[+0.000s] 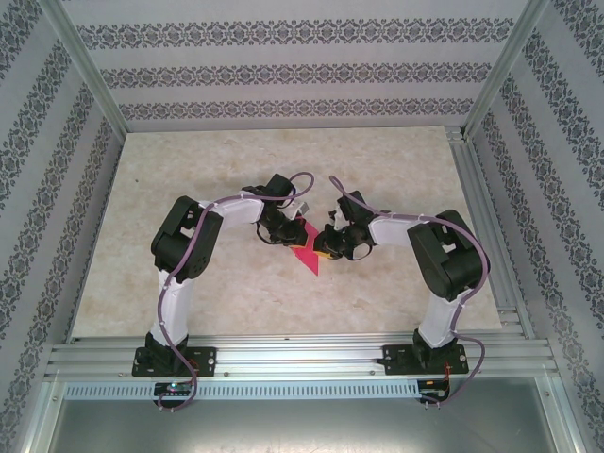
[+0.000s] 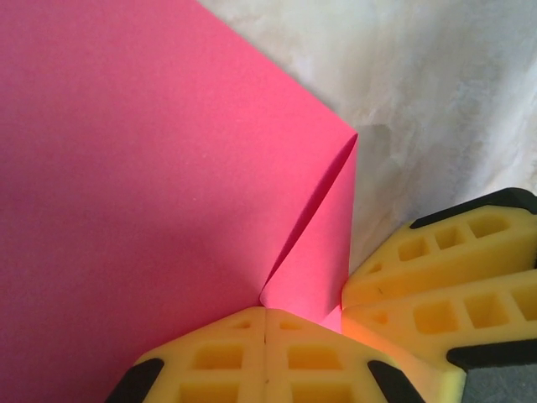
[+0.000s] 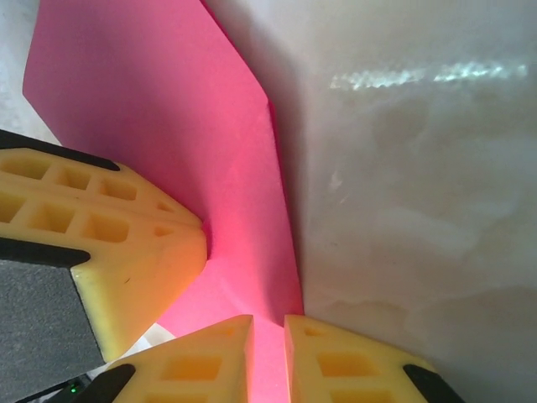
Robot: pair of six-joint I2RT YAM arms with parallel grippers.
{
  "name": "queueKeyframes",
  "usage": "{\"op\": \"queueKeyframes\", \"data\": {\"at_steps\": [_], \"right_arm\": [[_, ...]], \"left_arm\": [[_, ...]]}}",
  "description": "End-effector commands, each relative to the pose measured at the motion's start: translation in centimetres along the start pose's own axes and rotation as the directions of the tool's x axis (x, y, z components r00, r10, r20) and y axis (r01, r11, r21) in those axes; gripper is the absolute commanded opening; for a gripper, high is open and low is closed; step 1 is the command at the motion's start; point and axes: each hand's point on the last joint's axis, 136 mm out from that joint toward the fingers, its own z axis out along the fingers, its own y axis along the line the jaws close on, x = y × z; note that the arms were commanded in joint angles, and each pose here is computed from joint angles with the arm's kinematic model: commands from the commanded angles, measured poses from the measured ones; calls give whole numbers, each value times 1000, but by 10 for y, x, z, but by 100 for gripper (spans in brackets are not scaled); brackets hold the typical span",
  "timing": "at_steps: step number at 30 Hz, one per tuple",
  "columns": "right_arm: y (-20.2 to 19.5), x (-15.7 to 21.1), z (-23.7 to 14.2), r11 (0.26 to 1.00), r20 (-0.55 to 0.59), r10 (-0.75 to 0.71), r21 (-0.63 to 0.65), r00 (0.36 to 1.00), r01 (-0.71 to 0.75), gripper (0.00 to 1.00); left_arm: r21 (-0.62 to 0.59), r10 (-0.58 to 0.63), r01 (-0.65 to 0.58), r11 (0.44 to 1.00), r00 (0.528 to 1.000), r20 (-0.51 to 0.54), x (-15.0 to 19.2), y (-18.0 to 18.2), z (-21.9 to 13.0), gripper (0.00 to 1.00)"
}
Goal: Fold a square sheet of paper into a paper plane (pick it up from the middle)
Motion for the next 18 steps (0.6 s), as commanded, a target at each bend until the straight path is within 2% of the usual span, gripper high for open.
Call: {"op": "queueKeyframes", "data": {"at_steps": [1, 9, 16, 18], "right_arm": [[10, -8, -18, 999, 47, -41, 25, 998, 40, 18], [32, -37, -19, 995, 99, -30, -94, 995, 39, 18], [13, -42, 5, 998, 59, 7, -62, 998, -4, 18], [0, -39, 9, 1000, 44, 12, 3, 999, -12, 17]], "left_arm": [[-50, 6, -7, 999, 1000, -17, 2, 15, 6, 2], [-50, 6, -7, 999, 1000, -17, 2, 15, 6, 2], [-49, 4, -5, 999, 1000, -16, 2, 14, 6, 2], [-52, 4, -5, 999, 1000, -16, 2, 15, 6, 2]]}}
